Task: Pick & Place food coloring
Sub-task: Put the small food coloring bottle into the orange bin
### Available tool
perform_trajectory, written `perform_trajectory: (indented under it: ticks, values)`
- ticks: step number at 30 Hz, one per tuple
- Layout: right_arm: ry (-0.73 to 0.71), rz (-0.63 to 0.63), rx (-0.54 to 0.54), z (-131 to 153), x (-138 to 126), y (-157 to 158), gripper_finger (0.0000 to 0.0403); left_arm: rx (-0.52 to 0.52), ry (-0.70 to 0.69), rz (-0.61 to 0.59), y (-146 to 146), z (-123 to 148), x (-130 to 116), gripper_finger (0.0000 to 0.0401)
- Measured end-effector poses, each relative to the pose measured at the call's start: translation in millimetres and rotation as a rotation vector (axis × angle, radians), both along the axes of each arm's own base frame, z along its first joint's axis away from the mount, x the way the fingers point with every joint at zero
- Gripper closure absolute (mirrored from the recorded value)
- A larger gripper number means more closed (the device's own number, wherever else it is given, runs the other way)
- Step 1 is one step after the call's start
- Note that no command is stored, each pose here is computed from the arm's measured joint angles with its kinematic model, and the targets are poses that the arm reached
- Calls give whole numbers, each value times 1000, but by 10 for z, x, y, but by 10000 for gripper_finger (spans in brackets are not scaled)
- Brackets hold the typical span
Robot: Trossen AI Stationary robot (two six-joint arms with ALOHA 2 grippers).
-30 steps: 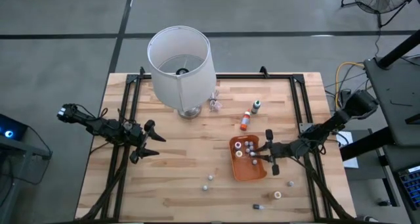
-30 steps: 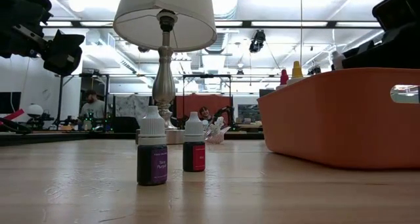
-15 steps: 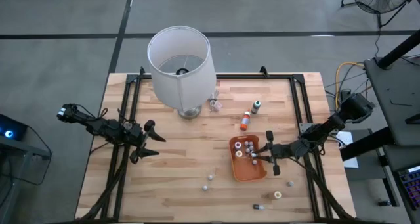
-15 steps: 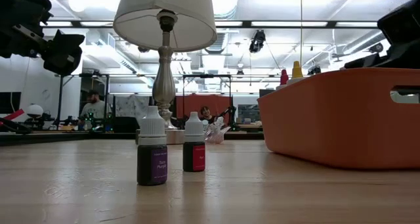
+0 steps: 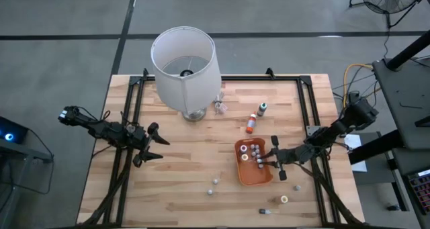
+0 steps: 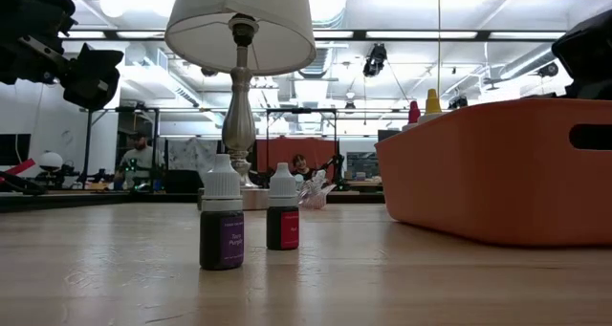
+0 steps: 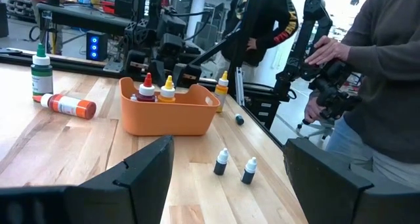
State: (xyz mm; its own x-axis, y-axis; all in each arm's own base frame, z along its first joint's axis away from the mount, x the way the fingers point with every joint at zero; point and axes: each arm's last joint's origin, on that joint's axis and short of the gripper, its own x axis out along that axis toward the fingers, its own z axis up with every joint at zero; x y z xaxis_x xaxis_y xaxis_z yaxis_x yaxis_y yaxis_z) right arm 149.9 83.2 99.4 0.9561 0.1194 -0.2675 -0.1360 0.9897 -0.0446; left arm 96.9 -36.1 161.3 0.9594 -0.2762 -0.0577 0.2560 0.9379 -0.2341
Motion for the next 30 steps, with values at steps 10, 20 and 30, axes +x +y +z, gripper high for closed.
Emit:
perform_trajectory:
  ticks: [10, 20, 30]
  values:
    - [21, -12, 33, -28, 0, 0, 336, 0, 0, 0, 0, 1, 0, 143]
    - [44, -22, 49, -49, -6, -4, 297, 0, 0, 0, 0, 1, 0, 143]
    - [63, -32, 69, -66, -11, -7, 307, 0, 0, 0, 0, 1, 0, 143]
